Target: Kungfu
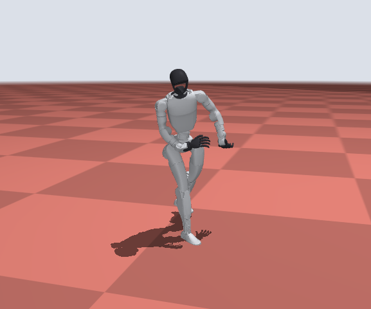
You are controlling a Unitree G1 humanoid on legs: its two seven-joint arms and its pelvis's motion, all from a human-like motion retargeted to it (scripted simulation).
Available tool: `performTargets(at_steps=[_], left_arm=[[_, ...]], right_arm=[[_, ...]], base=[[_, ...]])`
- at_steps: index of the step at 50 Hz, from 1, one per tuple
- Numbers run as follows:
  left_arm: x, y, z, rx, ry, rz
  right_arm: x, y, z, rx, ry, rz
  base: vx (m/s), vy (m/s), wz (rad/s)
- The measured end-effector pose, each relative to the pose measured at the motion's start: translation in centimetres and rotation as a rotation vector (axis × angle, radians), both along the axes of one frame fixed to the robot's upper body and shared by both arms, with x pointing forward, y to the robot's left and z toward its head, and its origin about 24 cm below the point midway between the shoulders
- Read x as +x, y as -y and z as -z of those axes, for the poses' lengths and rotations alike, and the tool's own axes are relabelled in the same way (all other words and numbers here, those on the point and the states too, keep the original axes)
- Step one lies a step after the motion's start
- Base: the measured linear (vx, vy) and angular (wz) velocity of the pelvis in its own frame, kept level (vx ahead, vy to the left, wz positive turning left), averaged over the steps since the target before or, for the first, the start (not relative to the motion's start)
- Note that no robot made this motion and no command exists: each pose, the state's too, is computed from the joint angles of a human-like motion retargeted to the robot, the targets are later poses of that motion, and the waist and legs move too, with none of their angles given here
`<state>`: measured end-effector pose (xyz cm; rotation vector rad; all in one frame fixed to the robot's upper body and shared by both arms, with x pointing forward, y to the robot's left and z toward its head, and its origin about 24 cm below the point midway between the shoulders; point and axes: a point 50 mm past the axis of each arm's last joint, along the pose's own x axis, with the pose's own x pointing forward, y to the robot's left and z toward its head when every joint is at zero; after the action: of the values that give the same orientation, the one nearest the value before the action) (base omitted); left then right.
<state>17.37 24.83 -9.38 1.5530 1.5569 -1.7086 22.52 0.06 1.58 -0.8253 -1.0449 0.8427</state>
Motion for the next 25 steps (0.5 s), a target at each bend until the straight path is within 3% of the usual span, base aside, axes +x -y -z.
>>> performTargets(at_steps=[7,15,20,25], left_arm=[[4.2,0.3,-1.2,-0.193,0.415,-0.189],[4.0,-2.1,-1.0,-0.298,0.767,-0.462],[3.4,0.2,-1.1,-0.627,0.572,-0.850],[4.4,2.9,-2.8,-1.139,0.485,-1.417]], right_arm=[[3.1,2.3,-2.9,-0.051,-0.200,-0.027],[5.7,10.1,-7.3,0.532,-0.569,0.139],[2.8,18.6,-2.6,0.854,-0.853,0.426],[-4.2,24.7,3.6,1.150,-1.246,0.570]], base=[[0.36,0.07,2.27],[0.61,0.30,2.08],[0.69,0.45,0.99],[0.50,0.52,1.29]])
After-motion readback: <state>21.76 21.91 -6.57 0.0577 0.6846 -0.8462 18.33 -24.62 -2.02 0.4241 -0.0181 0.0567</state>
